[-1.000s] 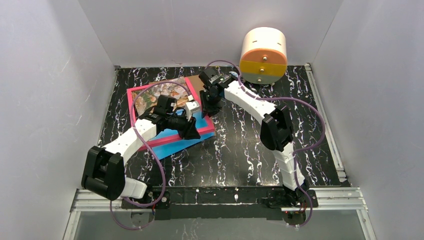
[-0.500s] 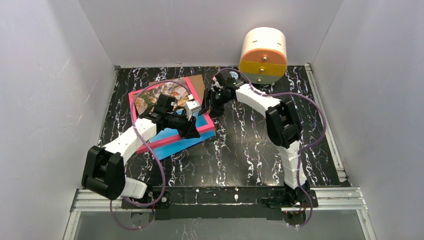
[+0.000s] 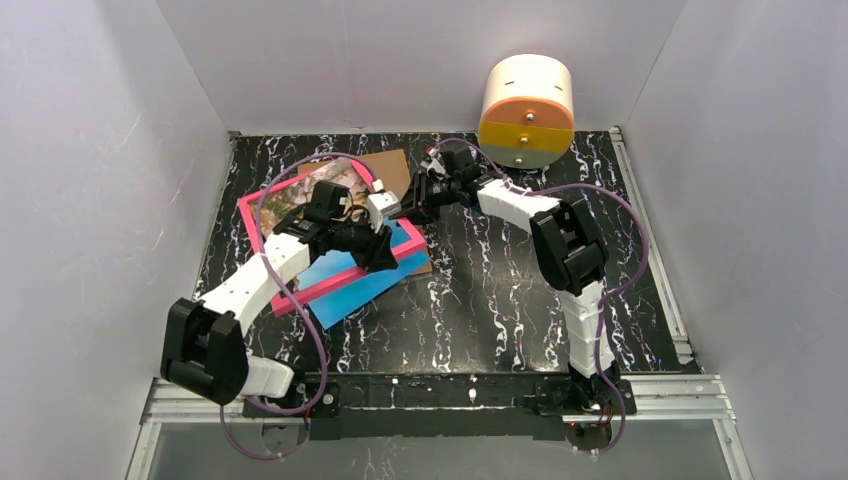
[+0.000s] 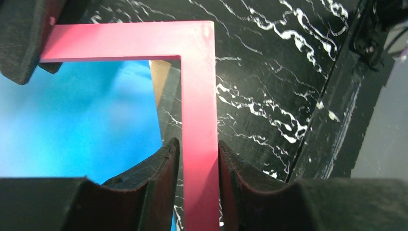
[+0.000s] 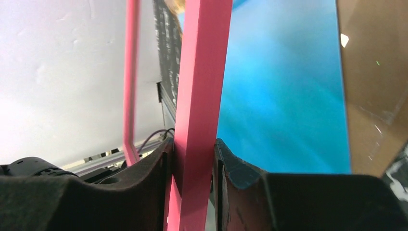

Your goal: Put the photo into the frame

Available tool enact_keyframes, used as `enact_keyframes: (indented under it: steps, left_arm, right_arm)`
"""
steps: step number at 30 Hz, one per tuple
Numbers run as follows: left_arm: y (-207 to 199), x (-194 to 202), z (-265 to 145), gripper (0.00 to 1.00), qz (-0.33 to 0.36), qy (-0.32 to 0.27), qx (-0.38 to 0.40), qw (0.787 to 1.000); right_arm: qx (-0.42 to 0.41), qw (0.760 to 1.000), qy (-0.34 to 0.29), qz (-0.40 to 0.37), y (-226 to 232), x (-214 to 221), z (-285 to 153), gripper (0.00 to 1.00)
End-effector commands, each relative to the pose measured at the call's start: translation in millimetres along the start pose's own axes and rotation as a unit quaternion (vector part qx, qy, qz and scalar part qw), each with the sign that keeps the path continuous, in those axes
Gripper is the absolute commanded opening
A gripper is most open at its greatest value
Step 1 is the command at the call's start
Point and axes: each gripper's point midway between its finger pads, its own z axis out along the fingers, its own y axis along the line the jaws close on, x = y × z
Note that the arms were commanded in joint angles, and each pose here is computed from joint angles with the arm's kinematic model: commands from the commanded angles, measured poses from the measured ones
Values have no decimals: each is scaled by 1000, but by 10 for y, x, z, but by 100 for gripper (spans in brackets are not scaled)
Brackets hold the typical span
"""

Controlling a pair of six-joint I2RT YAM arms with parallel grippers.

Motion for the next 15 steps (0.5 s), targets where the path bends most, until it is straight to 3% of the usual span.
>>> enact_keyframes:
  steps: [1, 8, 15]
  left_arm:
    - [11, -425, -341, 38, 22, -46, -64, 997]
    - [144, -834, -685, 72, 16, -95, -160, 982]
    - [159, -1070, -836, 79, 3, -147, -190, 971]
  right_arm:
    - [-150, 982, -24, -114, 1013, -105, -354, 1]
    - [-190, 967, -67, -156, 1371, -232, -488, 1]
    - [-201, 965, -86, -146, 1533, -320, -546, 1]
